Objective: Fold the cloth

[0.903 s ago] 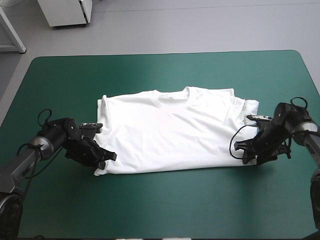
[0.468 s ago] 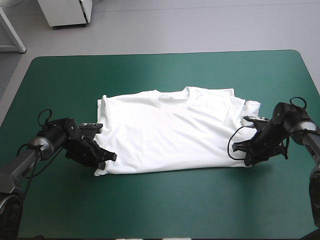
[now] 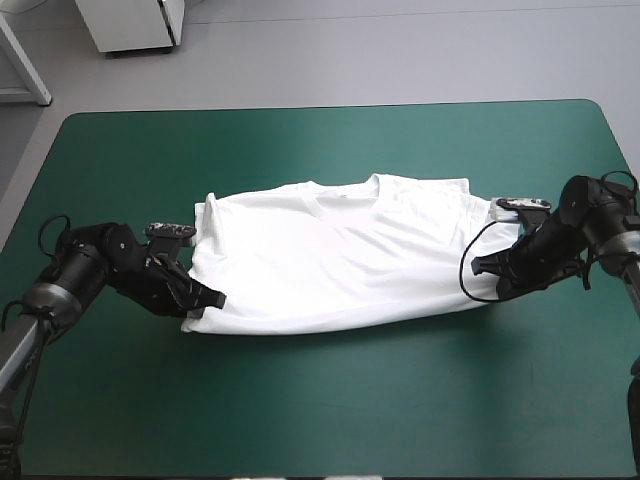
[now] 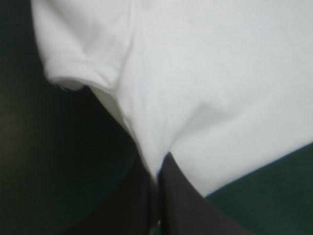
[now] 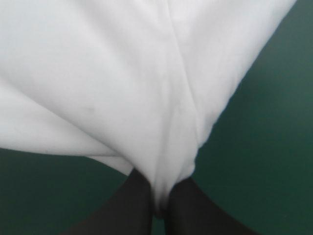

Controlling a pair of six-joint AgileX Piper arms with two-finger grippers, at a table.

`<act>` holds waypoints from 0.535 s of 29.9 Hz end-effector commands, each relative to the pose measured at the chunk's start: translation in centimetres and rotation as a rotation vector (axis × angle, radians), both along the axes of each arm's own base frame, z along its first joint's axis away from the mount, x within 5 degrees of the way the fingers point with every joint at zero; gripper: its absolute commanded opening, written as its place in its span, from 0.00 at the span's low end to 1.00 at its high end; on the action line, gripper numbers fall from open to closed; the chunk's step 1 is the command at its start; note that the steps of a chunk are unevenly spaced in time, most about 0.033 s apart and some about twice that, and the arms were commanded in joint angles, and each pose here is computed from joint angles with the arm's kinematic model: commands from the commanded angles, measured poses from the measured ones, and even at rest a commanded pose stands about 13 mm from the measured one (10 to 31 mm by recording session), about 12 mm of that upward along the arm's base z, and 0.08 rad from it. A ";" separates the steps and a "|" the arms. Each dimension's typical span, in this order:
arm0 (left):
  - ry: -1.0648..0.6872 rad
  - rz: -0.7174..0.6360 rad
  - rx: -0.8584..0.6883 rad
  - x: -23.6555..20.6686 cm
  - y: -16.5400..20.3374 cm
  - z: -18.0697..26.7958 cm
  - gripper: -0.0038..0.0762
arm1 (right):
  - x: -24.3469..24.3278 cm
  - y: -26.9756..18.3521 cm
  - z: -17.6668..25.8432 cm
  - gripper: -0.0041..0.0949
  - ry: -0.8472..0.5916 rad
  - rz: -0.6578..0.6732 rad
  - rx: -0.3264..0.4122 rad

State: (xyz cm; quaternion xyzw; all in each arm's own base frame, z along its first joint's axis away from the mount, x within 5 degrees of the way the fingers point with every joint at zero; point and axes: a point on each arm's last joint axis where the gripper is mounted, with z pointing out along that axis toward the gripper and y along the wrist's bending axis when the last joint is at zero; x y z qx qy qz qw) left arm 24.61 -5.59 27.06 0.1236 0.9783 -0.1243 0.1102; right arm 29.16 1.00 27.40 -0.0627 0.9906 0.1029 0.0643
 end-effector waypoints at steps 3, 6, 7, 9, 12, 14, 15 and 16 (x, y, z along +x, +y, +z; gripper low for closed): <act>-0.168 -0.005 0.009 1.0 0.0 5.0 0.04 | 0.4 -0.1 3.8 0.03 -0.131 -0.001 -0.010; -0.234 -0.006 0.050 1.6 0.4 6.6 0.04 | 0.9 -0.3 4.6 0.03 -0.174 -0.015 -0.022; -0.249 -0.005 0.064 1.8 0.5 7.0 0.04 | 1.1 -0.3 4.9 0.03 -0.186 -0.019 -0.022; -0.265 0.000 0.085 2.1 0.7 7.4 0.04 | 1.7 -0.3 5.3 0.03 -0.201 -0.021 -0.022; -0.288 0.018 0.085 2.6 0.7 7.4 0.04 | 2.9 -0.3 5.9 0.03 -0.220 -0.031 -0.017; -0.314 0.024 0.082 2.9 0.7 7.4 0.04 | 3.8 -0.3 6.5 0.03 -0.246 -0.032 -0.016; -0.321 0.028 0.081 3.1 0.7 7.4 0.04 | 4.3 -0.3 6.7 0.03 -0.255 -0.035 -0.012; -0.332 0.033 0.079 3.3 0.7 7.3 0.04 | 4.9 -0.3 7.1 0.03 -0.271 -0.037 -0.010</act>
